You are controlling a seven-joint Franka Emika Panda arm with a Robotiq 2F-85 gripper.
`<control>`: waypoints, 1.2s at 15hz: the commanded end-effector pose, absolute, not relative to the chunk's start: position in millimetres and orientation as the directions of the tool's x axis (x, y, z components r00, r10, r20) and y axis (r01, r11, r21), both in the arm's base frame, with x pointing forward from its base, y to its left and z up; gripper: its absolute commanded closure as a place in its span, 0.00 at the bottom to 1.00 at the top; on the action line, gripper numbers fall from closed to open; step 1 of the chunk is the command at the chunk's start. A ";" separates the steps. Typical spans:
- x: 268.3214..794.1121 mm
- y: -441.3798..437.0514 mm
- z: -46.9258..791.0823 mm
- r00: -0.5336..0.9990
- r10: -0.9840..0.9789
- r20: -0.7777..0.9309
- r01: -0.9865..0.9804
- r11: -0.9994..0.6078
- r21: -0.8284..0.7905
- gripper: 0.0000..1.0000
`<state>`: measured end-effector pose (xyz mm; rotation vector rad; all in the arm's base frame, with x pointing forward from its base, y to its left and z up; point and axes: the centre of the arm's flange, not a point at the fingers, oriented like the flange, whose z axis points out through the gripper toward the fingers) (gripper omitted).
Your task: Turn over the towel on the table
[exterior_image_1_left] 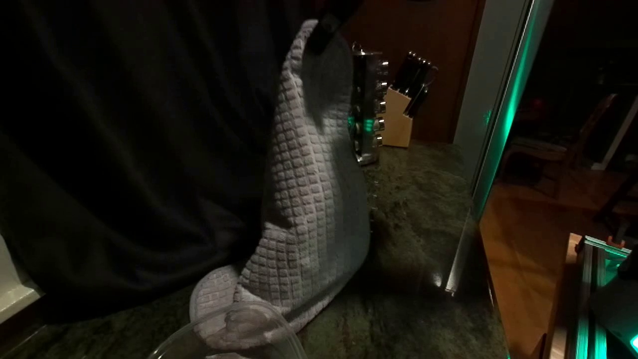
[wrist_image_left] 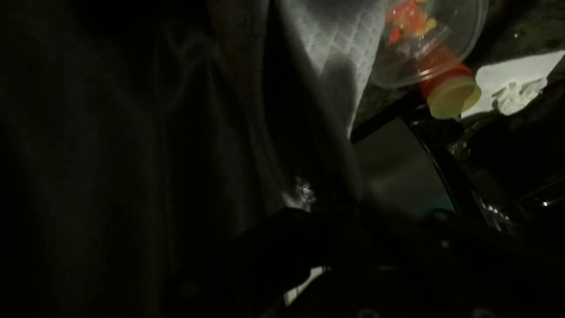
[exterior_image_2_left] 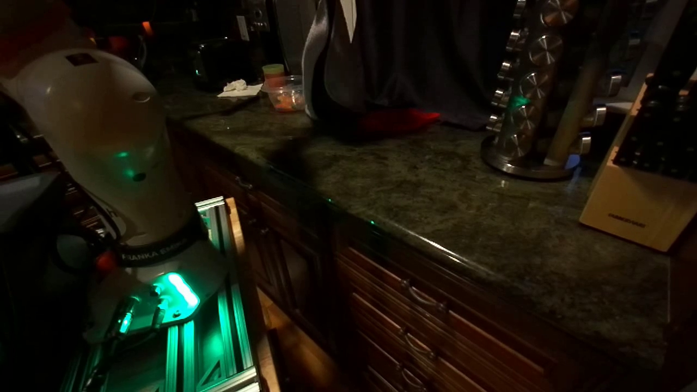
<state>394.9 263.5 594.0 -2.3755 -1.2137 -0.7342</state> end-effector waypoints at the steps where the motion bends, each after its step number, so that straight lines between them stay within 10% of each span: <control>1: 393.4 231.8 553.4 0.599 0.667 0.443 0.770 -0.631 -0.092 0.99; 18: 427.4 153.7 326.9 0.668 0.744 0.011 0.743 -0.668 0.035 0.99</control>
